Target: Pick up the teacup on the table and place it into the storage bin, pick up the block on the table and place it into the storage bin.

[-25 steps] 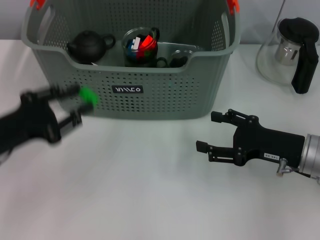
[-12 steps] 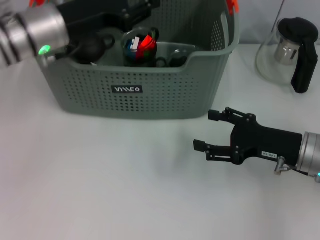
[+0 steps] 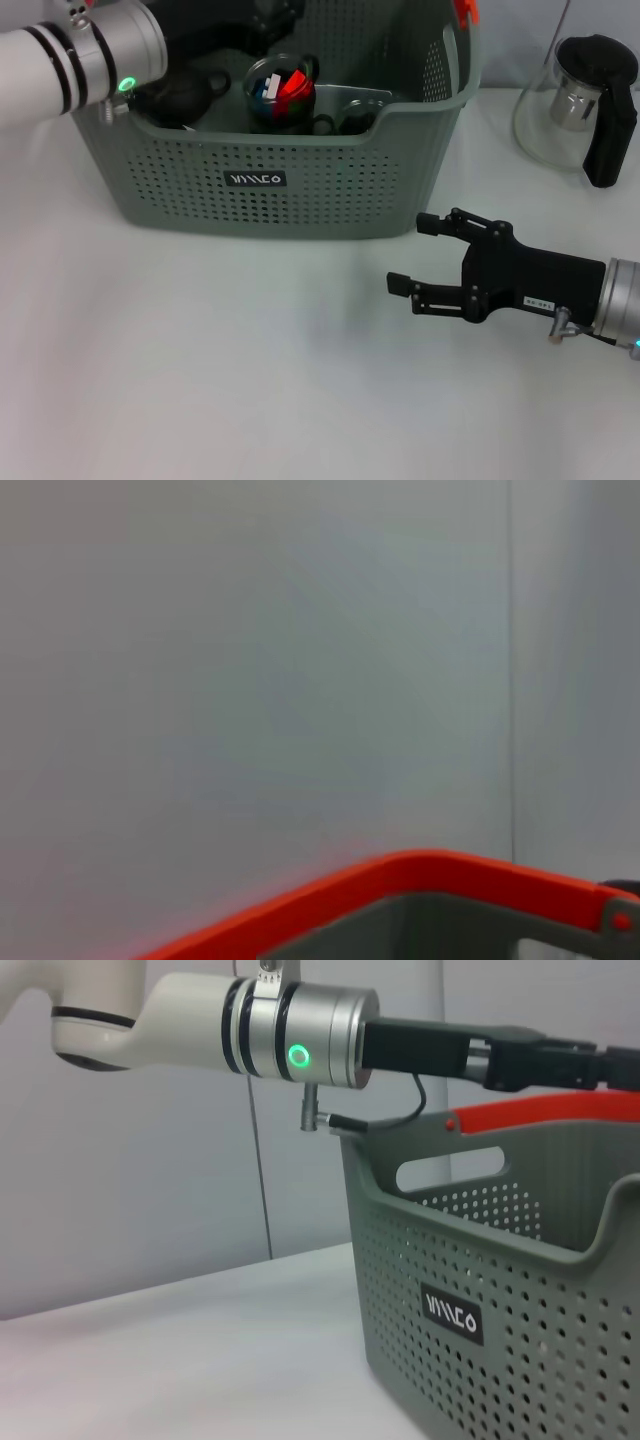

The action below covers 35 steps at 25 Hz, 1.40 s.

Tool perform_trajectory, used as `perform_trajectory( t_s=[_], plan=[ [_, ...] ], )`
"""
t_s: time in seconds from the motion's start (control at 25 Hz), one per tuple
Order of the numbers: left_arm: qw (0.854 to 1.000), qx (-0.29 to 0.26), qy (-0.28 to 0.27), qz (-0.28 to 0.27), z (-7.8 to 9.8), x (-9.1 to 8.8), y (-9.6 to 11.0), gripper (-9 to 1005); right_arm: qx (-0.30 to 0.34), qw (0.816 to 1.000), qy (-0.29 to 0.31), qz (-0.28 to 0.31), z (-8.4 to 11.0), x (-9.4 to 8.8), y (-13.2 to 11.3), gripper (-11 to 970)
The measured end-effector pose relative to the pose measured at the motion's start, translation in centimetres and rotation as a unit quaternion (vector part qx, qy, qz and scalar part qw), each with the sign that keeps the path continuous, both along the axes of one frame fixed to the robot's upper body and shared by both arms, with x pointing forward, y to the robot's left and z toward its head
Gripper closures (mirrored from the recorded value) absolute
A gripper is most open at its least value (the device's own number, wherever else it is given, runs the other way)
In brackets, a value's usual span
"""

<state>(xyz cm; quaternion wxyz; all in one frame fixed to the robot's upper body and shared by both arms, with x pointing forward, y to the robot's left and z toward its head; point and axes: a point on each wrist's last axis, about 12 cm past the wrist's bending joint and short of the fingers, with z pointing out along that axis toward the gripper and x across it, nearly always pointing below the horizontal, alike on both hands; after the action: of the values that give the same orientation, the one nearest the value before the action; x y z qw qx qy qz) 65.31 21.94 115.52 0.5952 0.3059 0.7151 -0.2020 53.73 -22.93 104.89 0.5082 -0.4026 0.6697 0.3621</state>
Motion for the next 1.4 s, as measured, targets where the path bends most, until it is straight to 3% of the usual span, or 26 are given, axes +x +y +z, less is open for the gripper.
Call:
perform_trajectory(
  t_s=[0.2, 0.4, 0.6, 0.76, 0.92, 1.08, 1.28, 1.4],
  plan=[
    [1.0, -0.003, 0.012, 0.013, -0.2, 0.1, -0.2, 504, 0.004, 1.0, -0.002, -0.005, 0.1, 0.1, -0.1, 17],
    [0.997, -0.072, 0.008, 0.019, 0.3, -0.4, 0.6, 413, 0.006, 1.0, -0.001, -0.006, 0.1, 0.0, -0.1, 18],
    [0.972, -0.223, 0.046, -0.058, 0.8, -3.6, 2.4, 265, 0.031, 0.999, 0.012, -0.018, 0.3, -0.1, -0.2, 17],
    [0.949, -0.278, 0.099, -0.109, -1.0, -6.8, 4.1, 202, 0.071, 0.996, 0.032, -0.035, 0.9, 0.1, -0.5, 18],
    [0.95, -0.246, 0.142, -0.13, -5.0, -11.1, 5.4, 171, 0.102, 0.992, 0.06, -0.046, 0.8, -0.3, -0.5, 18],
    [0.951, -0.217, 0.16, -0.149, -7.2, -14.2, 5.8, 180, 0.122, 0.987, 0.086, -0.059, 0.0, -1.0, -0.3, 17],
    [0.95, -0.141, 0.211, -0.184, -8.4, -14.7, 5.9, 175, 0.099, 0.99, 0.097, -0.034, -0.8, -1.8, 0.3, 18],
    [0.97, -0.071, 0.165, -0.164, -9.7, -14.1, 5.9, 173, 0.072, 0.995, 0.069, -0.023, -1.4, -2.2, 0.5, 18]
  ],
)
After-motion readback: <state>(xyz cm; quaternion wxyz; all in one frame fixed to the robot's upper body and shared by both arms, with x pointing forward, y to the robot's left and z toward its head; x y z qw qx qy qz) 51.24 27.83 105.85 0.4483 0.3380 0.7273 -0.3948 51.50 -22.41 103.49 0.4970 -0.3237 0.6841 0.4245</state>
